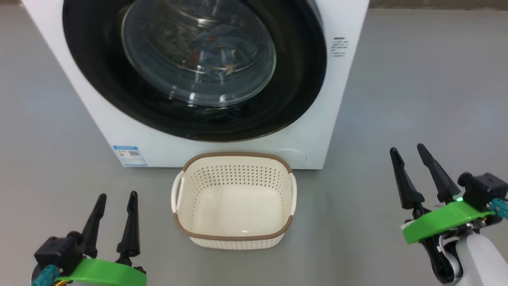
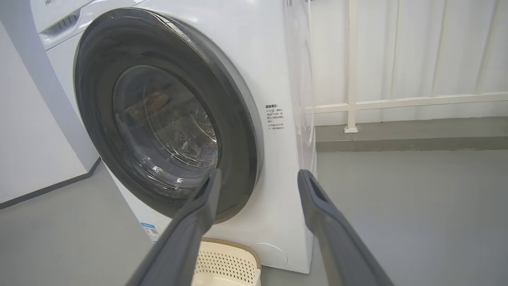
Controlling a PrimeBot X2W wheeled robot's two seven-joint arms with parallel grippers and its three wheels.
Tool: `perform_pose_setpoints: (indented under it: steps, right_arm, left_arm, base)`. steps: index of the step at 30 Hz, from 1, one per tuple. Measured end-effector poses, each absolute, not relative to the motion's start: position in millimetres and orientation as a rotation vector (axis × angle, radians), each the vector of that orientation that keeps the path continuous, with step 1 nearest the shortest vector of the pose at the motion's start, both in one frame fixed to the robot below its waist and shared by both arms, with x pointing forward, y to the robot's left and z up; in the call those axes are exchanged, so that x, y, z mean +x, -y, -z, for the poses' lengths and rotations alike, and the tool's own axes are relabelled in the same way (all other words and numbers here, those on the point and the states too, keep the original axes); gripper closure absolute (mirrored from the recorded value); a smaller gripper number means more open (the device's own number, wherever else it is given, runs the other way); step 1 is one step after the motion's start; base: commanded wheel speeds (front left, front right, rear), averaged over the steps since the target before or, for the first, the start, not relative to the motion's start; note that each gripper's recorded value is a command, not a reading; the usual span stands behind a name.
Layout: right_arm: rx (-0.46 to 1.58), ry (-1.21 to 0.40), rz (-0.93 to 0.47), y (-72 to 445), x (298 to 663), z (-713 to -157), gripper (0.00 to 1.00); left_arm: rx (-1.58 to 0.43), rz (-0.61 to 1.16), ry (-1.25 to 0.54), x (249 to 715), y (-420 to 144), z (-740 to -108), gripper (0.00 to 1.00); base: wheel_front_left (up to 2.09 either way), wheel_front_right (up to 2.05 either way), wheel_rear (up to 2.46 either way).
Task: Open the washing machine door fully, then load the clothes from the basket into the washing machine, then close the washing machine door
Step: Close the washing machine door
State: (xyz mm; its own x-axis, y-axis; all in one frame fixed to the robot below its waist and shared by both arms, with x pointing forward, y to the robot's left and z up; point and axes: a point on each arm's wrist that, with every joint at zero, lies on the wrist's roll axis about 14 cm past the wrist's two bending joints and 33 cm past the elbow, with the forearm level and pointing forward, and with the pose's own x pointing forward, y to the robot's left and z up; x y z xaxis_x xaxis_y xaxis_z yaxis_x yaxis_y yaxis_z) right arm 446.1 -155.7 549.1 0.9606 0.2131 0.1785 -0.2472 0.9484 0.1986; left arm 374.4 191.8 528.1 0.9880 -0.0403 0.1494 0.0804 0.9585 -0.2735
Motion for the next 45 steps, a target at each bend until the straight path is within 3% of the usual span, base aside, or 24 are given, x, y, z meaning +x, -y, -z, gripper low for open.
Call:
perform_pose_setpoints:
  steps: [14,45]
  right_arm:
    - [0.226,0.168,-0.104,199,395,-544,0.0]
    - [0.206,0.147,-0.093,195,394,-535,0.0]
  left_arm:
    - [-0.292,0.148,0.164,376,-166,-539,0.0]
    - [-0.266,0.142,0.142,373,-168,-531,0.0]
  base:
    - [0.0,0.0,0.0]
    - [0.0,0.0,0.0]
